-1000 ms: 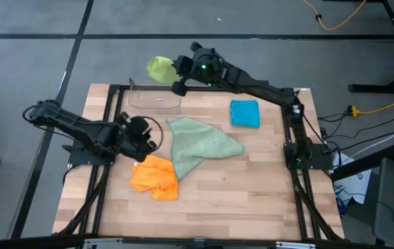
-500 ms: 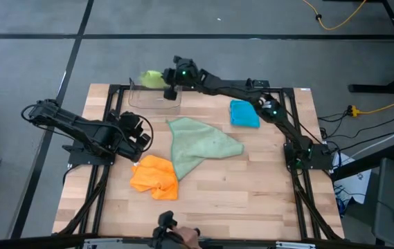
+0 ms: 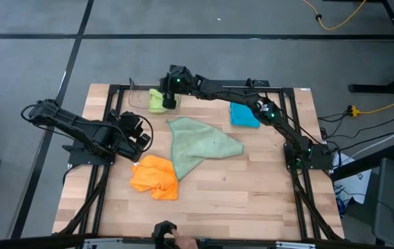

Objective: Fold microfiber towels
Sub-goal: Put the blue towel into the transparent bin

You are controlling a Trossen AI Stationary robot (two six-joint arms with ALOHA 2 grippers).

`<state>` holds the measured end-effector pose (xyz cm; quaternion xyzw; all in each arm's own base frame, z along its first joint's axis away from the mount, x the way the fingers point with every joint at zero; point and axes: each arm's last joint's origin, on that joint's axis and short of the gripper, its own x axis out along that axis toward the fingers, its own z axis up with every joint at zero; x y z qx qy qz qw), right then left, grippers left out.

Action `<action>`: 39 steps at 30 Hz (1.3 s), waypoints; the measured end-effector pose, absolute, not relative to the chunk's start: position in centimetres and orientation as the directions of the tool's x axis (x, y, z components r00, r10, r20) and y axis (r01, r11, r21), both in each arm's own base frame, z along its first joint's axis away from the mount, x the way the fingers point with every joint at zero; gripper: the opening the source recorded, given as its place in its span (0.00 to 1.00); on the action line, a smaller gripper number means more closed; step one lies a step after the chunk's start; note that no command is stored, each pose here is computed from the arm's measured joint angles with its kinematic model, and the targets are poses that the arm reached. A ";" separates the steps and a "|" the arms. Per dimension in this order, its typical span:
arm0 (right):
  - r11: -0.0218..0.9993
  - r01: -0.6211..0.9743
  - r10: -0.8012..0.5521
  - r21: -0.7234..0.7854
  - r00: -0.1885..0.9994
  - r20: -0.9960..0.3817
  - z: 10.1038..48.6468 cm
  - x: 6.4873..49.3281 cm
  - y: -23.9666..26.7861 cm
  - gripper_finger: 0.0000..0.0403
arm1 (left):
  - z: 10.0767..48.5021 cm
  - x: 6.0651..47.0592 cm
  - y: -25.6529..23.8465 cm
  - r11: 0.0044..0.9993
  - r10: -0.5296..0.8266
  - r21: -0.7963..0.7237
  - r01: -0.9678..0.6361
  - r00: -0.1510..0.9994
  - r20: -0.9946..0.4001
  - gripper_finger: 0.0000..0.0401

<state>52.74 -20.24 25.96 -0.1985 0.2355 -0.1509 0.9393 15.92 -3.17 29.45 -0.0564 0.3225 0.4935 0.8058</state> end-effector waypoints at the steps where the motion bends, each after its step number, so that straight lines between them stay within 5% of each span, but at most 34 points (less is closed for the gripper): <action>1: 0.875 0.191 -0.379 -0.444 0.842 -0.384 27.0 52.6 -20.0 0.57 | 29.4 15.9 -3.2 0.507 0.758 0.227 -0.832 0.305 -0.576 0.31; 11: 0.733 0.324 -0.576 -0.597 0.763 -0.292 39.8 45.9 -15.9 0.60 | 29.4 15.9 -3.2 0.508 0.756 0.228 -0.831 0.303 -0.580 0.31; 17: 0.724 0.352 -0.673 -0.593 0.549 -0.496 43.6 38.2 -14.8 0.57 | 29.4 16.0 -3.2 0.506 0.753 0.216 -0.835 0.306 -0.582 0.31; 23: 0.846 0.433 -0.442 -0.311 0.246 -0.862 42.0 31.3 -15.4 0.55 | 29.5 16.2 -3.3 0.506 0.751 0.188 -0.842 0.324 -0.575 0.31; 26: 0.823 0.503 -0.398 -0.266 0.175 -0.901 40.0 31.1 -15.9 0.55 | 29.5 16.2 -3.3 0.506 0.752 0.184 -0.843 0.326 -0.573 0.31; 34: 0.905 0.379 -0.158 -0.193 -0.121 -0.980 30.3 29.2 -13.7 0.55 | 29.5 16.3 -3.3 0.509 0.752 0.187 -0.841 0.328 -0.572 0.31; 39: 0.919 0.361 -0.151 -0.160 -0.054 -0.987 25.4 26.7 -11.0 0.55 | 29.5 16.3 -3.2 0.506 0.755 0.188 -0.842 0.327 -0.568 0.31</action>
